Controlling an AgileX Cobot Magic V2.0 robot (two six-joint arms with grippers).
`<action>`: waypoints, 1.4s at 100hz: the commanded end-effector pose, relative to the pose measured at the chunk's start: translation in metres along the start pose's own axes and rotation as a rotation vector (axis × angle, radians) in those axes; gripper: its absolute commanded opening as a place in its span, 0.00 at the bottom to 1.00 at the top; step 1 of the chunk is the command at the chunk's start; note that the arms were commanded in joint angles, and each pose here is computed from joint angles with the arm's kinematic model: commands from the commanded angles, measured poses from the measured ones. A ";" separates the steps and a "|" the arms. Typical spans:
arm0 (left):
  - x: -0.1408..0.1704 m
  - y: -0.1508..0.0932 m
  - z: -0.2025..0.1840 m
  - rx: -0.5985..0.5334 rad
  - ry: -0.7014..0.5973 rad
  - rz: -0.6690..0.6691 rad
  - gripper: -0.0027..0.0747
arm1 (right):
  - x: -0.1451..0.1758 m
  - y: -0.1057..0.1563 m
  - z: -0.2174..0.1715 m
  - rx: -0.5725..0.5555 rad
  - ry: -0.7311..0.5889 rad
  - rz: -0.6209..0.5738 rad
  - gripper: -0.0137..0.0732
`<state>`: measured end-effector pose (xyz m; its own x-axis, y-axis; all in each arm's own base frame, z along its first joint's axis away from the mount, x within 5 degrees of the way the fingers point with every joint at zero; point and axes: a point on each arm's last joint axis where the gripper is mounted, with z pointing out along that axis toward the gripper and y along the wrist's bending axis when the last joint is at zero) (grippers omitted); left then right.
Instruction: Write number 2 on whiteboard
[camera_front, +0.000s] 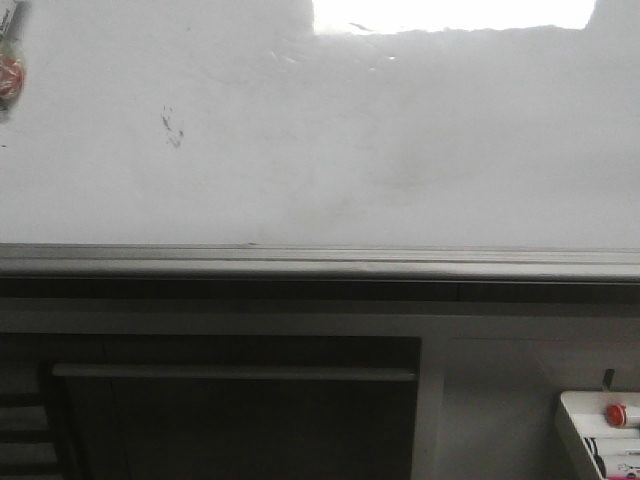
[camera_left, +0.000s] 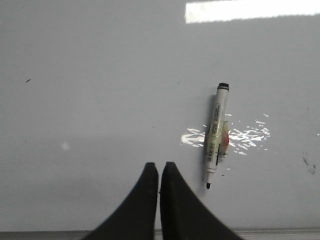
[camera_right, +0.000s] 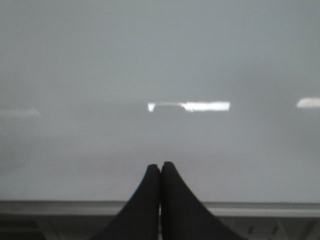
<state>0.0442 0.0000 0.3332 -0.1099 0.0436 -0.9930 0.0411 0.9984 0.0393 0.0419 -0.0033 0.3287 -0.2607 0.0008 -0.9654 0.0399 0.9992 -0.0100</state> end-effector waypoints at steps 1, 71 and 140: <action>-0.024 0.001 0.004 -0.008 -0.019 0.005 0.01 | -0.020 -0.001 0.004 0.008 0.054 -0.037 0.07; -0.023 -0.003 0.017 0.045 0.017 0.001 0.24 | -0.022 0.000 0.021 0.004 0.152 -0.036 0.25; -0.002 -0.037 0.118 0.207 0.394 0.100 0.67 | -0.016 0.004 0.027 -0.038 0.141 0.015 0.49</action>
<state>0.1416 -0.0318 0.3032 -0.5386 0.1910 -0.8206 0.2402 0.9684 0.0677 0.0678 0.0004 0.3242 -0.4701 0.0278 -0.8822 0.0100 0.9996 0.0261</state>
